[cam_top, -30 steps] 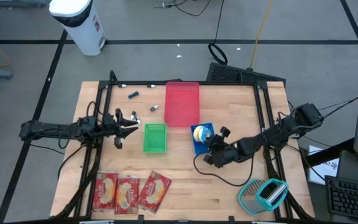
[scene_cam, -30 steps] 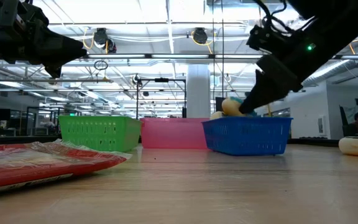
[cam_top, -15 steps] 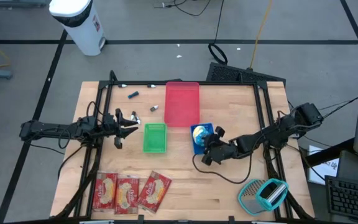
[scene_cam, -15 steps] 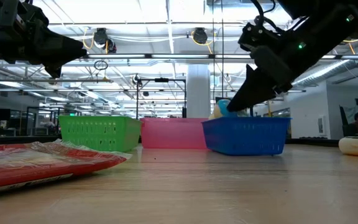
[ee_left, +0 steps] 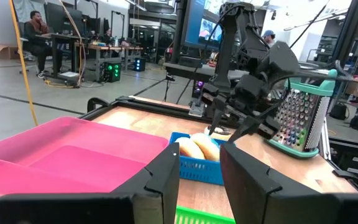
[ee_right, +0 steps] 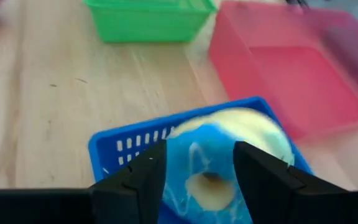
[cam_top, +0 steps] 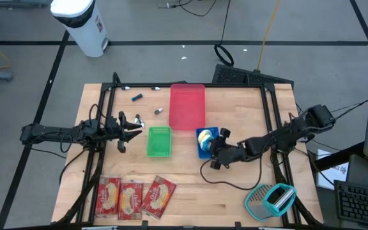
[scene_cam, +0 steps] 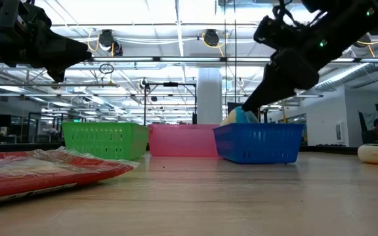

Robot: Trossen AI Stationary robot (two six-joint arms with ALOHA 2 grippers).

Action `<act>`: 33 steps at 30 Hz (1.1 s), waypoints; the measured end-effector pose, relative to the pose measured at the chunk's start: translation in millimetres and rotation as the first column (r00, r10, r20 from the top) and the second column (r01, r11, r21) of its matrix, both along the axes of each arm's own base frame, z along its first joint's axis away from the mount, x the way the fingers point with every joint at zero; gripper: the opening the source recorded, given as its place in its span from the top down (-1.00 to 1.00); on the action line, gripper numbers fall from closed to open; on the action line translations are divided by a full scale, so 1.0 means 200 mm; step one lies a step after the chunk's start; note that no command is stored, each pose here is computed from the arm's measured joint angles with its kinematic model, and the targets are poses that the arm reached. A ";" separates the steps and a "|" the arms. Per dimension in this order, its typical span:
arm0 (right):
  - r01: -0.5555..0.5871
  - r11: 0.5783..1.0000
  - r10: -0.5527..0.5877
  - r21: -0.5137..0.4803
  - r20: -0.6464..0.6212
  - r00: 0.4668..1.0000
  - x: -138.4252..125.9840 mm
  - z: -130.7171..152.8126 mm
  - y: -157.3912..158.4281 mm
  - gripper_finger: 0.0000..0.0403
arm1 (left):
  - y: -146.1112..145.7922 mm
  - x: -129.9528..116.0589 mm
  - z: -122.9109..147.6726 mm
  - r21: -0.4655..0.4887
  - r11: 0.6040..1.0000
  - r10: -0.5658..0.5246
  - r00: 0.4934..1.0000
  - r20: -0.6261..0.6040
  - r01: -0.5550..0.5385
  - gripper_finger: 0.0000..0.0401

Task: Pick & Place Food Item
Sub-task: Put the blue doughnut into the blue bin

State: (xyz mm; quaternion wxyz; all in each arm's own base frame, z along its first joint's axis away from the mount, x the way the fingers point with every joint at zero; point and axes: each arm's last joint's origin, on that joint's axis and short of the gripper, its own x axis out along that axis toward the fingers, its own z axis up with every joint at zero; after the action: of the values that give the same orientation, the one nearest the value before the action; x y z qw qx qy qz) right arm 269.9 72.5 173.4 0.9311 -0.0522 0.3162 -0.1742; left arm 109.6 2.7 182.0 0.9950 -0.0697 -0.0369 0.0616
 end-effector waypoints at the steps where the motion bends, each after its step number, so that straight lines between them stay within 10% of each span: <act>1: -0.023 1.000 0.023 -0.003 0.003 1.000 -0.01 0.02 0.00 0.12 | 0.00 0.00 0.00 0.000 1.000 -0.001 1.000 -0.001 0.001 0.42; 14: -0.207 0.975 0.212 0.084 -0.063 0.975 -0.22 0.27 -0.04 0.08 | 0.00 0.00 0.00 0.000 1.000 -0.001 1.000 0.000 0.001 0.42; 23: -0.409 0.910 0.371 -0.071 -0.302 0.878 -0.14 0.06 0.07 -0.01 | 0.00 0.00 0.00 0.000 1.000 -0.001 1.000 0.000 0.001 0.42; 33: -0.380 0.883 0.282 -0.276 -0.338 0.898 -0.09 0.02 0.06 0.01 | 0.00 0.00 0.00 0.000 1.000 0.000 1.000 0.000 0.000 0.42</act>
State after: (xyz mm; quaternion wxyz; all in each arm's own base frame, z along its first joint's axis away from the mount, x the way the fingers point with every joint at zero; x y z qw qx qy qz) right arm 252.9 84.7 176.8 0.8683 -0.2882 0.4002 -0.0527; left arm 109.6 2.7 182.0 0.9950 -0.0697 -0.0368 0.0615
